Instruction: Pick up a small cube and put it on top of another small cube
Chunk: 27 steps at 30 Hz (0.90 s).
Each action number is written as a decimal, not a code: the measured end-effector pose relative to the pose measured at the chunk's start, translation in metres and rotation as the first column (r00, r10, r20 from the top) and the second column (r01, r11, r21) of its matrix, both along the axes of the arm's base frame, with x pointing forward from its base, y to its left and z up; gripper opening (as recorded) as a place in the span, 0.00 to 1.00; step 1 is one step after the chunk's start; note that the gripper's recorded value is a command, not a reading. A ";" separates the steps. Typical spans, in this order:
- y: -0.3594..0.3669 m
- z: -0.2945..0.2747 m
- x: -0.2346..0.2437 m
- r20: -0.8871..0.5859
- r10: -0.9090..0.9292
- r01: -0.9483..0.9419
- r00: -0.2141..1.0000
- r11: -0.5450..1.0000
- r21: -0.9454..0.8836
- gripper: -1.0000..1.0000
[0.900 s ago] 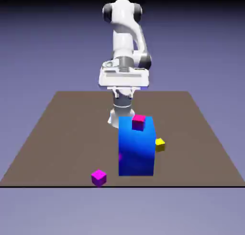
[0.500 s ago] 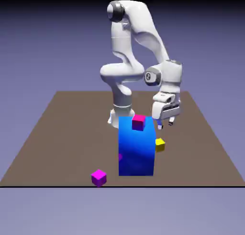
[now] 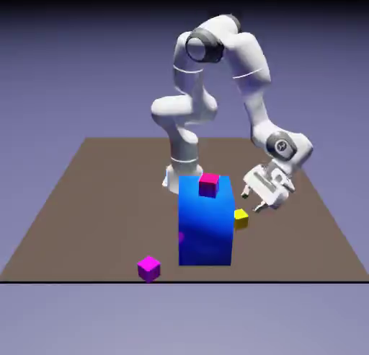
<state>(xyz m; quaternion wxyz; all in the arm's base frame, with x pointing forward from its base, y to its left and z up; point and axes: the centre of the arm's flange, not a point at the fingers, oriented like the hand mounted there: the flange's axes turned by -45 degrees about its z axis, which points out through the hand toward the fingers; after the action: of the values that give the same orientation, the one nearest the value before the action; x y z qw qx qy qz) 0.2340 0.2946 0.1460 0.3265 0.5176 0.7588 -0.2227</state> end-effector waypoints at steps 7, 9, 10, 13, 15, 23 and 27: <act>-0.034 -0.054 0.013 0.000 0.000 0.000 1.000 1.000 0.000 0.00; -0.026 -0.042 0.011 -0.001 -0.003 0.003 1.000 1.000 0.000 0.00; -0.018 -0.030 0.009 0.000 -0.003 0.003 1.000 1.000 0.000 0.00; 0.005 0.007 -0.001 0.031 0.004 -0.004 1.000 1.000 0.014 0.00; 0.012 0.033 0.017 0.105 -0.009 0.007 0.994 1.000 0.018 0.00; -0.031 0.187 0.135 0.189 -0.206 0.211 0.960 0.977 -0.008 0.00; -0.064 0.263 0.161 0.153 -0.284 0.283 0.946 0.959 0.027 0.00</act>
<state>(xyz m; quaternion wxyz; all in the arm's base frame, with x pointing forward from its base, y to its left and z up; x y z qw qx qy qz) 0.3949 0.2305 0.4093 0.3480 0.6379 0.6492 -0.2246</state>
